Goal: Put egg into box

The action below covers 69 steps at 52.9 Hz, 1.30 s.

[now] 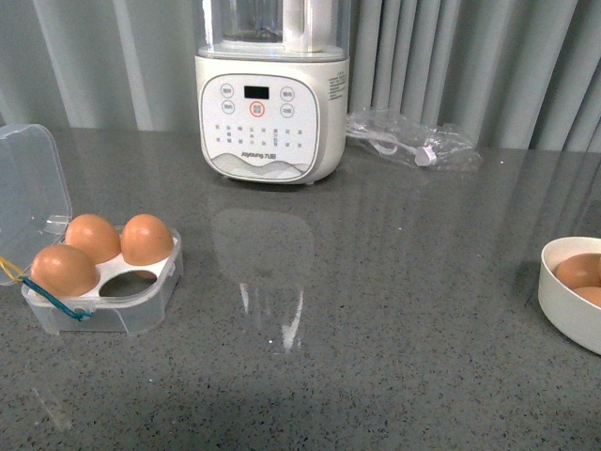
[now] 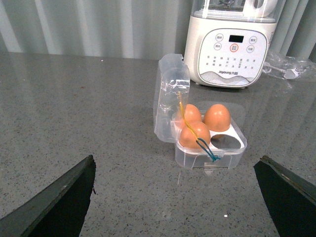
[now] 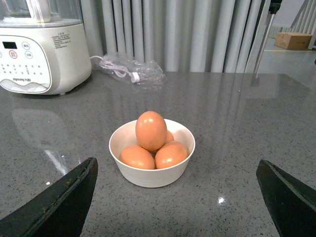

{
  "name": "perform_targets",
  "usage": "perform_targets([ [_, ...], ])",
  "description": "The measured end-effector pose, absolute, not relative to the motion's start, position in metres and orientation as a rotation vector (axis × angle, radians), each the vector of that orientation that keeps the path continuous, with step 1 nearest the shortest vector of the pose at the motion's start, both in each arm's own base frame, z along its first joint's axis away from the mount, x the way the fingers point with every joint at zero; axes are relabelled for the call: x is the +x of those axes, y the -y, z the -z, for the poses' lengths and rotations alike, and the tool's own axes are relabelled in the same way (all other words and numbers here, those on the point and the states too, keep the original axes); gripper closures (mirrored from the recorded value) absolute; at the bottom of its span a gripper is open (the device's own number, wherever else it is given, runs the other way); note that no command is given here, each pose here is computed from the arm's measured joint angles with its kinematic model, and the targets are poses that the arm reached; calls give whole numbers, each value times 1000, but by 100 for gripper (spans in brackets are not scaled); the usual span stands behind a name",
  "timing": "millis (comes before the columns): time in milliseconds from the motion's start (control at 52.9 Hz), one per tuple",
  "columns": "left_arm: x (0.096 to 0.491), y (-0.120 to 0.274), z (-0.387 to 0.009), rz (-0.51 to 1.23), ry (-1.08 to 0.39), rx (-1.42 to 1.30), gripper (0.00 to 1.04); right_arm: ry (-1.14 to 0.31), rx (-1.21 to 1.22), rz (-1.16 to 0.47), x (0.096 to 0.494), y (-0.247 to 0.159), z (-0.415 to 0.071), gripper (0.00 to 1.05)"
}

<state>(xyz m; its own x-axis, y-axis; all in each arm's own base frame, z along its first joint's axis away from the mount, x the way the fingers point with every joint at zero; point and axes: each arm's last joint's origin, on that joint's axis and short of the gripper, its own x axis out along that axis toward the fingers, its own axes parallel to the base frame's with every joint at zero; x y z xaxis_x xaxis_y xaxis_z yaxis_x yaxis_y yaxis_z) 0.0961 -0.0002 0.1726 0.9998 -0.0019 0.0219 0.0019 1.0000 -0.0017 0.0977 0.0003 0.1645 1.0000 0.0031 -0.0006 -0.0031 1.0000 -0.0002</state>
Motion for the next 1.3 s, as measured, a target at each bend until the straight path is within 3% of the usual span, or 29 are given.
perform_targets([
  [642,96,0,-173,2,22,-2,7,-3,0,2,98,0,-164,7],
  [737,96,0,-173,2,22,-2,7,-271,52,161,98,-3,-165,7],
  [812,96,0,-173,2,22,-2,7,-304,58,160,100,-4,-165,7],
  [1303,96,0,-173,2,23,-2,7,-143,-4,147,161,19,-217,7],
])
